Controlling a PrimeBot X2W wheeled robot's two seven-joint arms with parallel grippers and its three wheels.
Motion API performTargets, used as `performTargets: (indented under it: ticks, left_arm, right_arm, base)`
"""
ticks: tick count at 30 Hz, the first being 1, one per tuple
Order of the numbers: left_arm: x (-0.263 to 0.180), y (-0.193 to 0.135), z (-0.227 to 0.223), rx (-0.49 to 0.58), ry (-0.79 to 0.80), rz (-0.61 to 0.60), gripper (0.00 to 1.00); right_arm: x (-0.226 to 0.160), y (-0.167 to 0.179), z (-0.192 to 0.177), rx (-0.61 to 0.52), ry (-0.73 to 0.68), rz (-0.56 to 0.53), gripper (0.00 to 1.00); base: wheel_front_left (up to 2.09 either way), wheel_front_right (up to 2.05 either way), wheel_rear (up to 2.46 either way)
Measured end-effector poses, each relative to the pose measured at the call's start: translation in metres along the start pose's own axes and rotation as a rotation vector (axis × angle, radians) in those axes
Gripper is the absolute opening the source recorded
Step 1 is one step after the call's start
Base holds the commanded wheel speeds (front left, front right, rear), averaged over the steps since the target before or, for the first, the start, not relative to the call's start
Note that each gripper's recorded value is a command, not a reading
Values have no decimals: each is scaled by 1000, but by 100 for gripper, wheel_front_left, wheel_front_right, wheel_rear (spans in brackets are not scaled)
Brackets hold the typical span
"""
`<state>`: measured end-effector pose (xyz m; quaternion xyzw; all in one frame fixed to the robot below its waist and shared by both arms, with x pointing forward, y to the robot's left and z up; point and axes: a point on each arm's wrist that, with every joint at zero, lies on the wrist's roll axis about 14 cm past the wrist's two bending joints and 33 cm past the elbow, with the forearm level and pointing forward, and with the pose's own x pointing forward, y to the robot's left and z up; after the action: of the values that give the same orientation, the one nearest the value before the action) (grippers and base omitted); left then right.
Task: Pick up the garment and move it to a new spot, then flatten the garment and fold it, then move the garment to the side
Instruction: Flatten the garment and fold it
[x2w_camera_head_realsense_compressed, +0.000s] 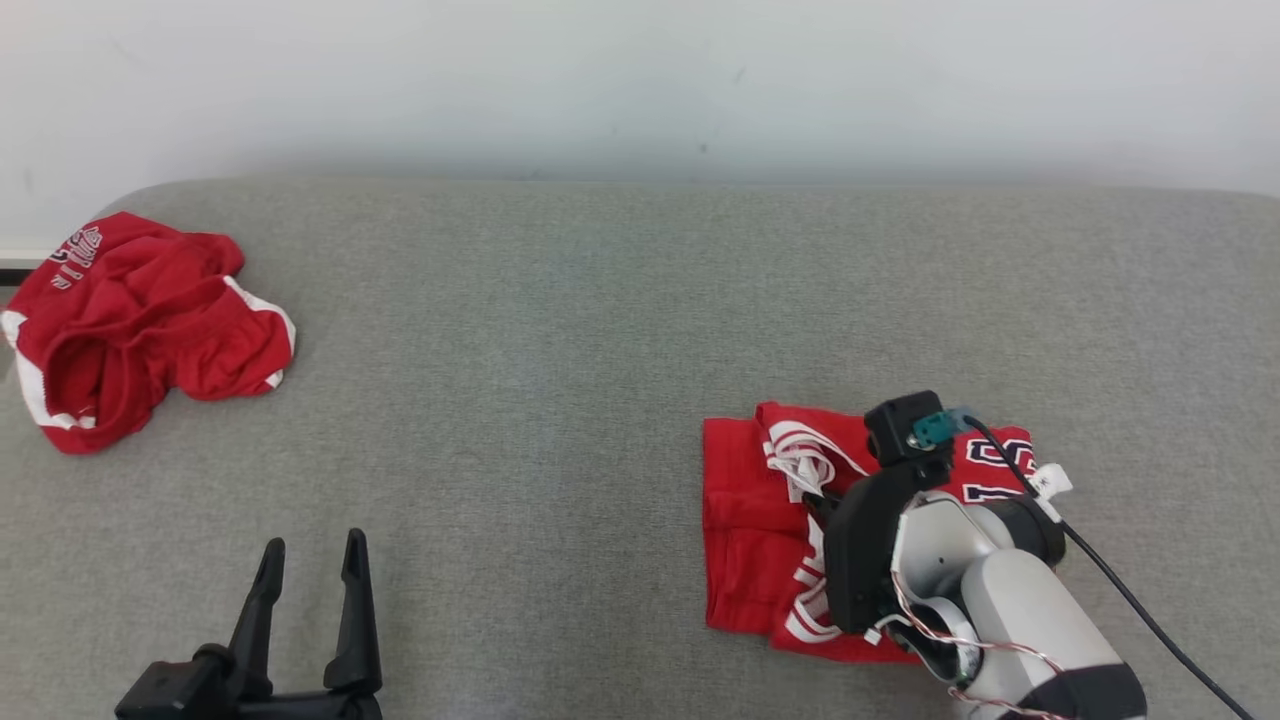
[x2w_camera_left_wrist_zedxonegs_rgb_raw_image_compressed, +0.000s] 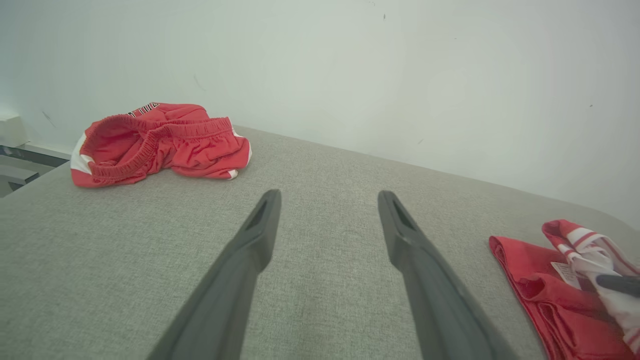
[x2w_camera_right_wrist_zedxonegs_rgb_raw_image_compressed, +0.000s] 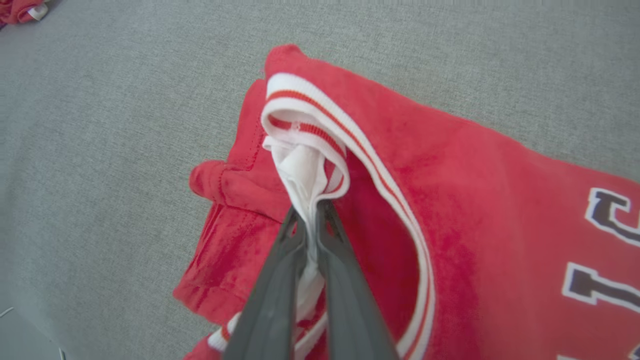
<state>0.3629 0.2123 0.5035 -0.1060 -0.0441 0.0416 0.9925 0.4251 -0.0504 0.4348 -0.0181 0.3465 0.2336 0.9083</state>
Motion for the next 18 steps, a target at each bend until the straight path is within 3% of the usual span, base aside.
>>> performTargets:
  ticks: [14, 15, 16, 18]
  left_arm:
    - [0, 4, -6, 4, 20, 8, 100]
    - [0, 4, -6, 5, 21, 9, 100]
    - [2, 4, -6, 5, 20, 9, 100]
    - [4, 5, -6, 5, 18, 14, 100]
  right_arm:
    - [34, 15, 5, -54, 33, 43, 0]
    - [37, 16, 5, -55, 31, 45, 18]
    - [39, 16, 5, -56, 29, 48, 100]
    - [42, 23, 7, -44, 13, 74, 100]
  base:
    - [0, 0, 0]
    - [0, 0, 0]
    - [0, 0, 0]
    - [0, 0, 0]
